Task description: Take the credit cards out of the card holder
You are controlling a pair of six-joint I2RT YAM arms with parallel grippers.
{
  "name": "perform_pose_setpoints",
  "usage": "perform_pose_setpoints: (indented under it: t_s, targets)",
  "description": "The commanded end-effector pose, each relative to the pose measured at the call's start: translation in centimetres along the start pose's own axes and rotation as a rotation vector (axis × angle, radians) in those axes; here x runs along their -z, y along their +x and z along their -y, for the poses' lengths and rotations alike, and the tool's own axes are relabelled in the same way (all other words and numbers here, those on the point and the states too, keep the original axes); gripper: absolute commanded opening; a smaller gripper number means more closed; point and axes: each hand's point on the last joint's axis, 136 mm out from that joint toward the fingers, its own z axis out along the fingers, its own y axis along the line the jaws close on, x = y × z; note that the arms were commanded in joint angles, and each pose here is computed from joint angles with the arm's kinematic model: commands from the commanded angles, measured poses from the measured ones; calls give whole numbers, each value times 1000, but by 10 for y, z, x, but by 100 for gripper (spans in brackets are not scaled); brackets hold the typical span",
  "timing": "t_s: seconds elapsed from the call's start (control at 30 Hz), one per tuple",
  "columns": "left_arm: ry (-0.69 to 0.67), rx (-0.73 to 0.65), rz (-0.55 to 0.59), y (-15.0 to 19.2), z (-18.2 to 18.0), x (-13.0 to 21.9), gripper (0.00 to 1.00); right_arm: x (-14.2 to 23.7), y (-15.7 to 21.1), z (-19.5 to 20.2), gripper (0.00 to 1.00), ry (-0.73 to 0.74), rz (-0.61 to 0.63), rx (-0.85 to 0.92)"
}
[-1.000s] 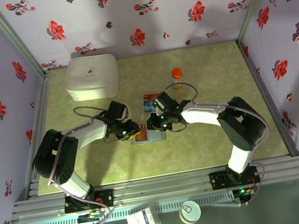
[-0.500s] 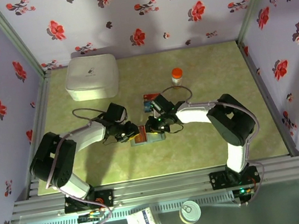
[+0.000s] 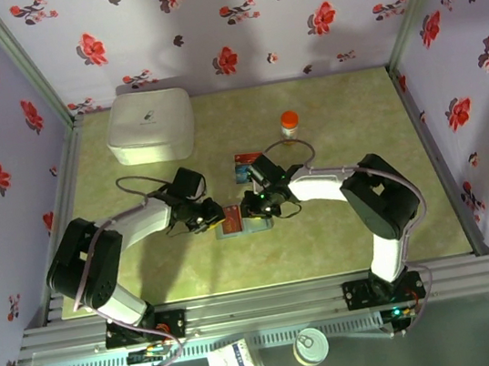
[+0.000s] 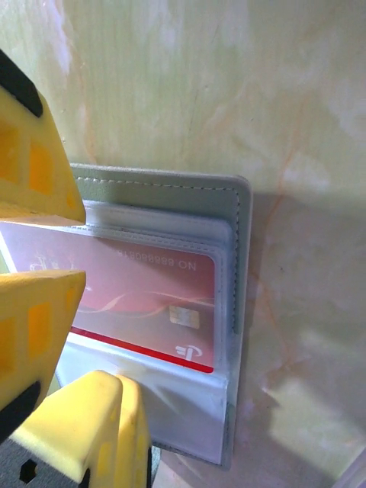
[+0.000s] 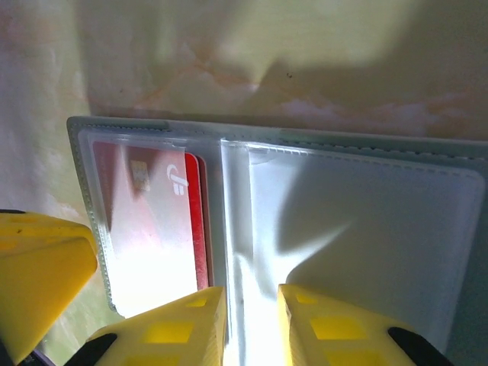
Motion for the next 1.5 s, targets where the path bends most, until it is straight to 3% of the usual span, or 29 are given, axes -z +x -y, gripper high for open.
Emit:
perform_pose_setpoints:
  t_s: [0.0,0.5,1.17,1.47]
  targets:
    - [-21,-14,17,-9,-1,5,18,15,-8,-18,25,-24,39,35]
    - [-16,-5,-3,-10,-4,-4,4,1,-15,-42,24,-149,22,8]
    - [-40,14,-26,-6,-17,-12,4,-21,-11,-30,23,-134,-18,-22]
    - [-42,19,-31,-5,-18,-12,4,-21,-9,-43,19,-198,-32,-16]
